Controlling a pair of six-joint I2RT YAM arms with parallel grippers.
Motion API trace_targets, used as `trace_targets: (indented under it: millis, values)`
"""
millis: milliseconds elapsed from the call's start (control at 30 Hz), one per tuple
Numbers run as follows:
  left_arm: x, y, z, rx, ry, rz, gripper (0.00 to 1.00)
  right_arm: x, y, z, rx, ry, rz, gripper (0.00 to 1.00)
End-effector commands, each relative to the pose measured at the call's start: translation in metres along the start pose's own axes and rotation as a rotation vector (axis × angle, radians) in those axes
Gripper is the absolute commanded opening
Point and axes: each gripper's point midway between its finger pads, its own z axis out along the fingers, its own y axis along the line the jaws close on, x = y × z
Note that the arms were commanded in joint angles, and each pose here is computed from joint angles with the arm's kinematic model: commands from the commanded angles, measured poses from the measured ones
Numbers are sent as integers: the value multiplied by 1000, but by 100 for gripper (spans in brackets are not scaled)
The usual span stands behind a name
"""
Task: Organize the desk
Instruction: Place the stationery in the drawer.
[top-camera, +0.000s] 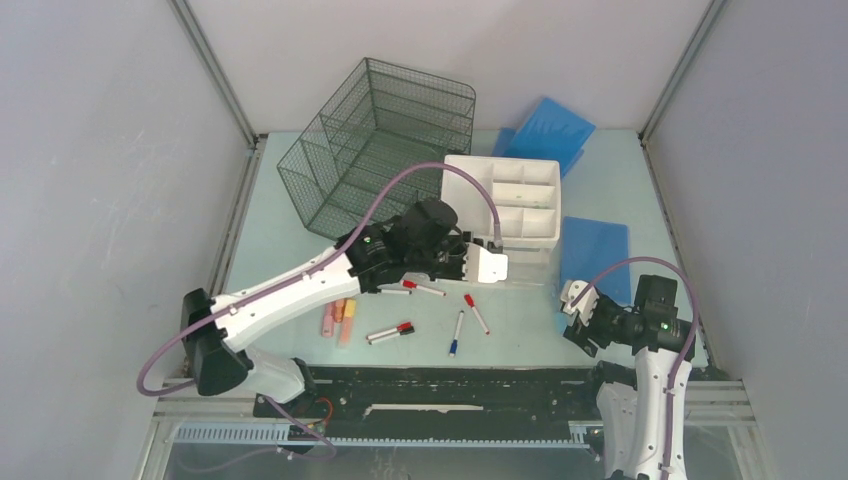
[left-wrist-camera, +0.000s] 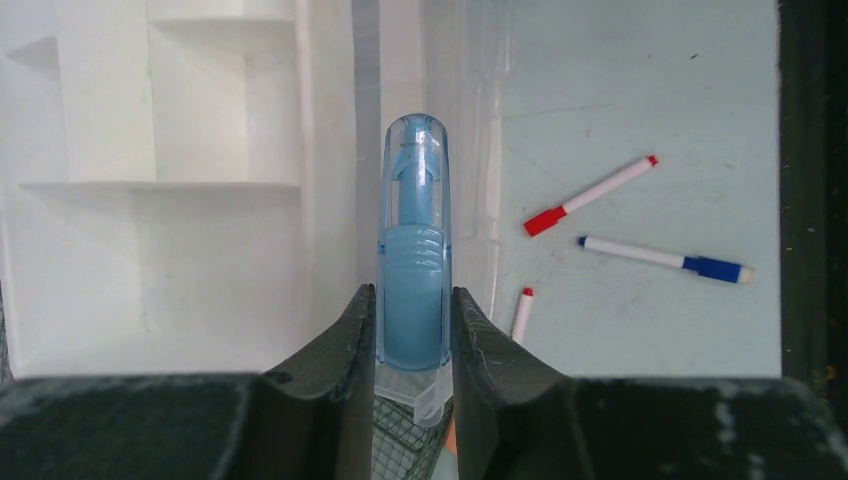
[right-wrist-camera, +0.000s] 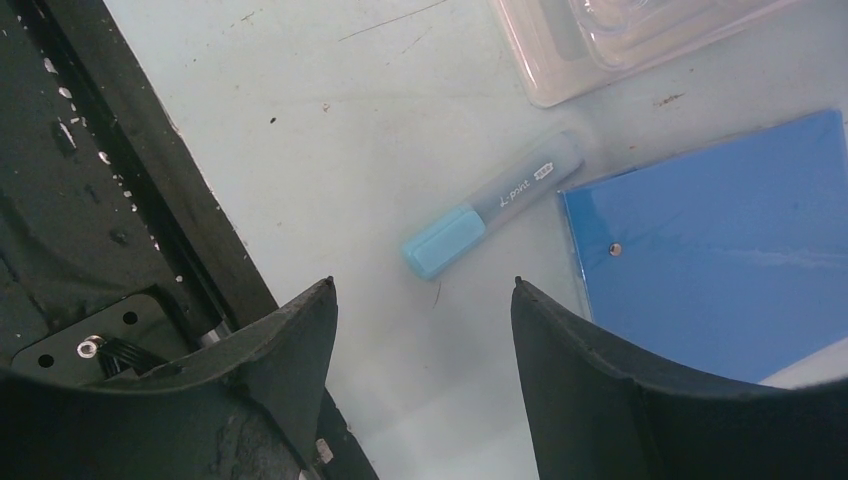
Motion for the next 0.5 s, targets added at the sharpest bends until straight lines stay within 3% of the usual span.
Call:
trace_targets:
  millis: [0, 33, 133, 333, 467]
  values:
    - [6, 31, -1, -116, 79, 19, 2, -12, -5, -6, 14, -31, -34, 72]
    - [9, 33, 0, -126, 96, 14, 2, -12, -5, -6, 14, -31, -33, 72]
    - [17, 42, 4, -177, 143, -17, 16, -12, -4, -6, 14, -30, -33, 72]
    - [21, 49, 7, -224, 164, -64, 56, -12, -4, -6, 14, -32, -35, 72]
    - [19, 53, 5, -252, 152, -87, 66, -12, -4, -6, 14, -33, -35, 72]
